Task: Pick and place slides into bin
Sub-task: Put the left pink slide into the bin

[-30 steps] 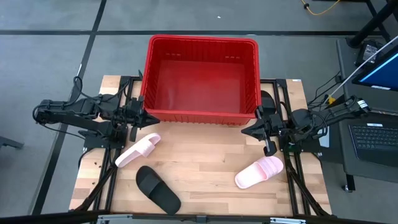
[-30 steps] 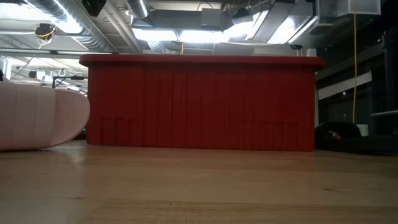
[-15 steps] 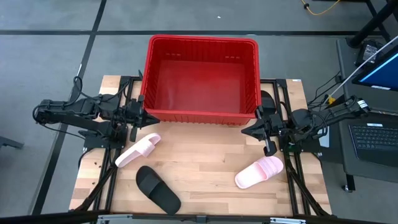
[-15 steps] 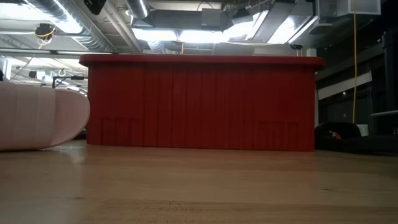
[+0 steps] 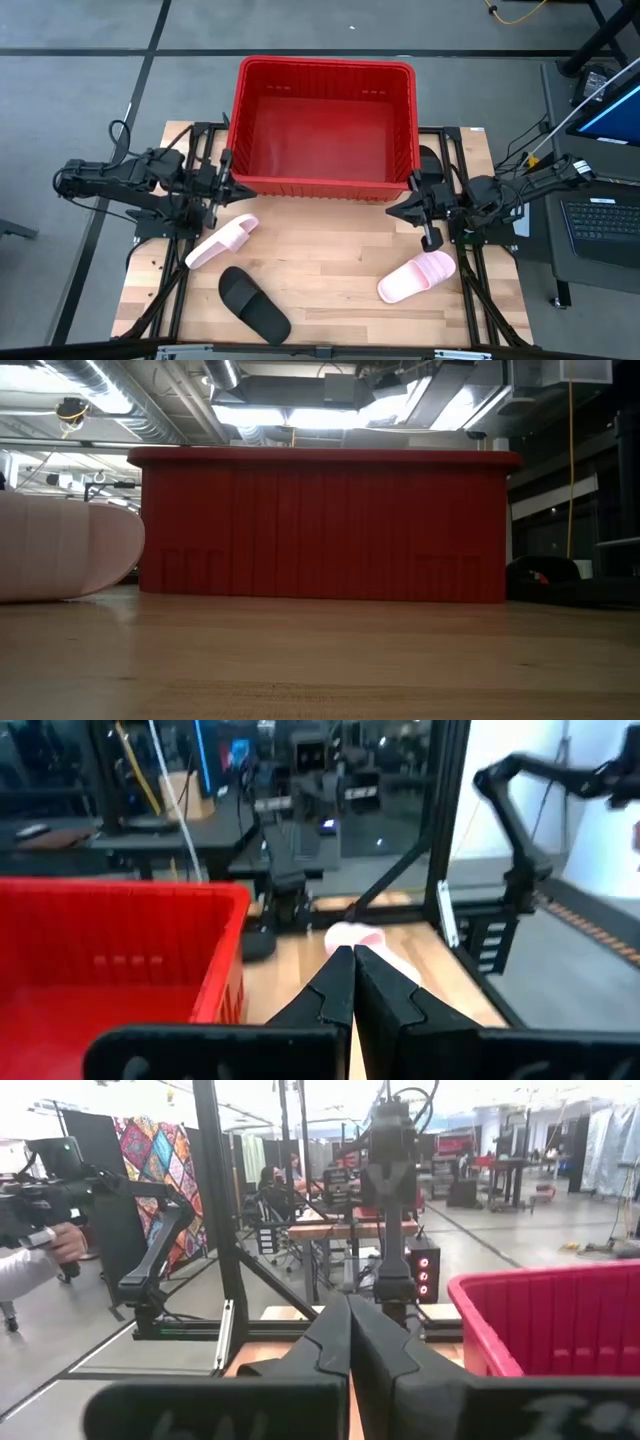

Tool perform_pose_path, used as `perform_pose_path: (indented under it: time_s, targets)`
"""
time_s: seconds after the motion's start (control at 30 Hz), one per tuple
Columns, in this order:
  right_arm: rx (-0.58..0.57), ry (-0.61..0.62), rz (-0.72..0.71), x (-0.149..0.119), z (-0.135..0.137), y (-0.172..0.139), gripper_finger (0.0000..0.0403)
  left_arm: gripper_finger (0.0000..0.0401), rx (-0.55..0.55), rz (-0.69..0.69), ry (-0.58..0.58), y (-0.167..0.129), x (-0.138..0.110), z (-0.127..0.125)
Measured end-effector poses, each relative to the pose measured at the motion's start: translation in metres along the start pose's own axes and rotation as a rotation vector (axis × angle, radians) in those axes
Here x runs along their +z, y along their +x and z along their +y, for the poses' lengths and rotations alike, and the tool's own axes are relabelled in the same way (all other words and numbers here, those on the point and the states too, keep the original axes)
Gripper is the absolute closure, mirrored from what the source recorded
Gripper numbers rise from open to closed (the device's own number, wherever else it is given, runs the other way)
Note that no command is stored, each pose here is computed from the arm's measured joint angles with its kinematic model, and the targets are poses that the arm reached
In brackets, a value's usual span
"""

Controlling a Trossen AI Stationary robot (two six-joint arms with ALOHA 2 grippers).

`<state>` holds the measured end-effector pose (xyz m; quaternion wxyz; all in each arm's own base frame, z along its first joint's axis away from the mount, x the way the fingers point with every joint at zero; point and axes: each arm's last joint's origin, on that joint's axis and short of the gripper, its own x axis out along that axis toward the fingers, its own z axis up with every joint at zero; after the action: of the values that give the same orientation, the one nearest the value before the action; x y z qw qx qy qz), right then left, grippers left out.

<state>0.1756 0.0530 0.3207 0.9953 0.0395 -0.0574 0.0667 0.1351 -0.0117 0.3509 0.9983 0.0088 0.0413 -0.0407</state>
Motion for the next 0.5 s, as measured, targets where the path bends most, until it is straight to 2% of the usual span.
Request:
perform_pose_path:
  time_s: [0.1, 0.23, 0.4, 0.5]
  targets:
    - [-0.001, -0.028, 0.010, 0.002, 0.002, 0.008, 0.0397, 0.0400, 0.042, 0.041, -0.038, 0.000, 0.002, -0.002]
    - [-0.001, -0.058, 0.038, 0.020, 0.005, 0.020, 0.0397, 0.0399, 0.071, 0.136, -0.133, 0.001, 0.008, -0.007]
    - [-0.001, -0.099, 0.115, 0.047, 0.009, 0.033, 0.0397, 0.0400, 0.057, 0.269, -0.112, 0.007, 0.015, -0.018]
    - [-0.002, -0.108, 0.160, 0.055, 0.010, 0.038, 0.0397, 0.0399, 0.068, 0.380, -0.151, 0.006, 0.022, -0.023]
